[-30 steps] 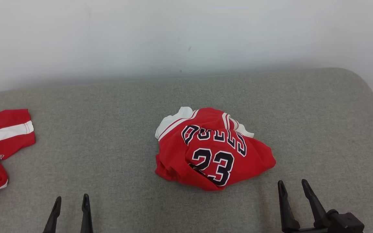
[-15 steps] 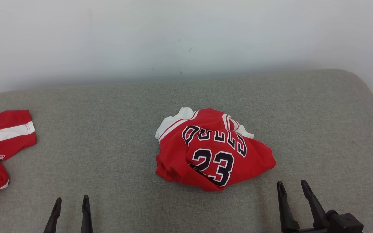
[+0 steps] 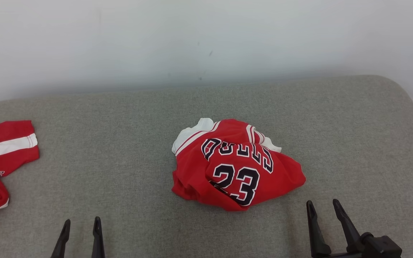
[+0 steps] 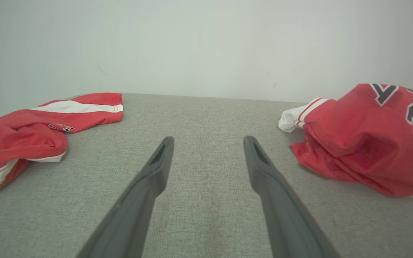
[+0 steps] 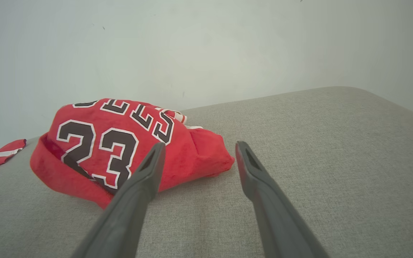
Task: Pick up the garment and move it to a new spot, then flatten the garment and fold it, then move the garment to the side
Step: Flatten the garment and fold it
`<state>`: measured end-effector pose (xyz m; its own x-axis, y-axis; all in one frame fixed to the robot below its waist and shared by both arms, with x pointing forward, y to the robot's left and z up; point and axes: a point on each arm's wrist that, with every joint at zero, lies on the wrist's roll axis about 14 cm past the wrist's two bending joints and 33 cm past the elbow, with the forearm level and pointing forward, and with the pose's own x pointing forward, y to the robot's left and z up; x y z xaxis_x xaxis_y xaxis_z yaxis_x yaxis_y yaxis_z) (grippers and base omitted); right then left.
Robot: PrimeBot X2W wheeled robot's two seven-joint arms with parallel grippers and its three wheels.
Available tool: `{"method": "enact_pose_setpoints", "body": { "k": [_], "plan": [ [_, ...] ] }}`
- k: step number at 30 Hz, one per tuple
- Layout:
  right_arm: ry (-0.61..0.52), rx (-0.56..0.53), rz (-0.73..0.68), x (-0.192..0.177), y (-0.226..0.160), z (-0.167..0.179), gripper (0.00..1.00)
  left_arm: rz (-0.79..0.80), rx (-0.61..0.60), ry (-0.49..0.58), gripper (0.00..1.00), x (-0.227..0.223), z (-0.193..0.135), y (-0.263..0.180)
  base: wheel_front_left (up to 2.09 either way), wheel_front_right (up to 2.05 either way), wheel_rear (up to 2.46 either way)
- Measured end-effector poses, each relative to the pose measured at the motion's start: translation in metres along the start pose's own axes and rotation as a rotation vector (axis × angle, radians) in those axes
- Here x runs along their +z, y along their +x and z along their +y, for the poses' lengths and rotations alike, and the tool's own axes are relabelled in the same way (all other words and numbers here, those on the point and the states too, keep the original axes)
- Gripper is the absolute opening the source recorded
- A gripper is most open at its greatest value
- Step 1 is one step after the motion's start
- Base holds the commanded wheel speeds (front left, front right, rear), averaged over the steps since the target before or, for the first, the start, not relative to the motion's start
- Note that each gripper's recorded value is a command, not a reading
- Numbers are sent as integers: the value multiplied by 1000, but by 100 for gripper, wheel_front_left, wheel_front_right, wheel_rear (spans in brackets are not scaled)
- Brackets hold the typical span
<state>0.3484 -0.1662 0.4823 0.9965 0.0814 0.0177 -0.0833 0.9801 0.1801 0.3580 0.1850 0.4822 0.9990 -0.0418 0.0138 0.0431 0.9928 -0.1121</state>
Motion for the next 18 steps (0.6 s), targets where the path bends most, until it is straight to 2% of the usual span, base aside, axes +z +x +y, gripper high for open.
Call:
{"method": "enact_pose_setpoints", "body": {
  "k": [12, 18],
  "plan": [
    [4, -7, 9, -3, 4, -2, 100, -37, -90, -22, 100, 11, -30, 29, 0, 0, 0],
    [21, -14, 15, -5, 12, -4, 100, -96, -196, -15, 100, 32, -60, 71, 0, 0, 0]
  ]
}}
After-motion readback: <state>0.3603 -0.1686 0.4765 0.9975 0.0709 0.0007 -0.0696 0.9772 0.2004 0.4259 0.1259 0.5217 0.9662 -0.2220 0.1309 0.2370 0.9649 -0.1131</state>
